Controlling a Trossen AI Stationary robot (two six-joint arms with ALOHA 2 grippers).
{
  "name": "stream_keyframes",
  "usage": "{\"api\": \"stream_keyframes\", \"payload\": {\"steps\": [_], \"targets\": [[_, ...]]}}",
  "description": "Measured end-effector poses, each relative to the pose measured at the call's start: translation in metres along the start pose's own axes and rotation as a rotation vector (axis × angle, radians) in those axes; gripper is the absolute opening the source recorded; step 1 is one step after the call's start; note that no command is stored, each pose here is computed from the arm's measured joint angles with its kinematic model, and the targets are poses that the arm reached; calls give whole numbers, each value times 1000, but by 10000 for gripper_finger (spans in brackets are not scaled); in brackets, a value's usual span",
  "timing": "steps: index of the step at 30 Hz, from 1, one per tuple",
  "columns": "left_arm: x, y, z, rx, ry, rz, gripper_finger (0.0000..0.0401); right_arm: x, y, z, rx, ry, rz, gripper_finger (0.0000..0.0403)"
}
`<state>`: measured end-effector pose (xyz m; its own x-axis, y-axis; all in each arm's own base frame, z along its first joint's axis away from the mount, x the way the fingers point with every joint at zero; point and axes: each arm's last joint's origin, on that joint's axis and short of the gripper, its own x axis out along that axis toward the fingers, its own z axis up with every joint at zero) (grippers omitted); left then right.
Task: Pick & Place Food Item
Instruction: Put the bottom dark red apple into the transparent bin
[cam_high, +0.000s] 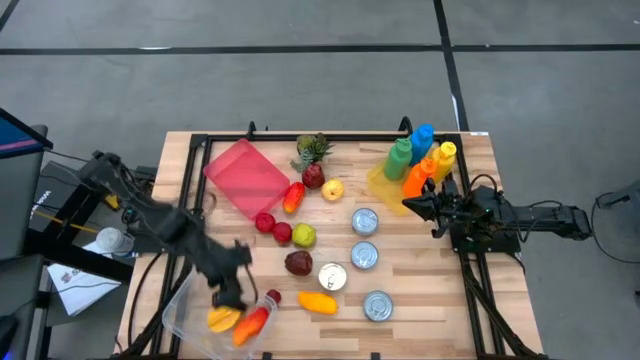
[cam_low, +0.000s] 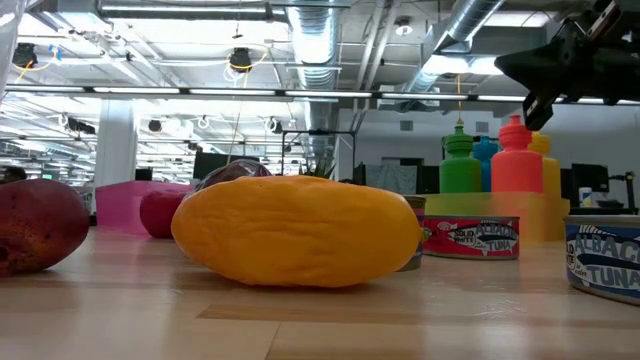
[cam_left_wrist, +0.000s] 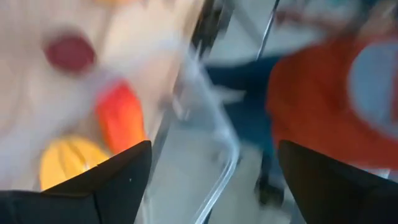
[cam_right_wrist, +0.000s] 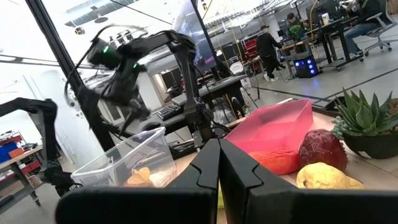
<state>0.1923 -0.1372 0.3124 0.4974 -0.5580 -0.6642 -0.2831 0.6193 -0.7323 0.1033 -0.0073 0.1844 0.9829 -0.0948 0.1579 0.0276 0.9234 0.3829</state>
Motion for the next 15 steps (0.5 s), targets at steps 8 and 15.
{"api": "stream_keyframes", "payload": {"steps": [8, 15], "targets": [[-47, 20, 43, 143, -419, 94, 334, 0, 0, 0, 0, -1, 0, 0], [-16, 41, 83, 367, -343, 245, 343, 0, 0, 0, 0, 0, 0, 0]]}}
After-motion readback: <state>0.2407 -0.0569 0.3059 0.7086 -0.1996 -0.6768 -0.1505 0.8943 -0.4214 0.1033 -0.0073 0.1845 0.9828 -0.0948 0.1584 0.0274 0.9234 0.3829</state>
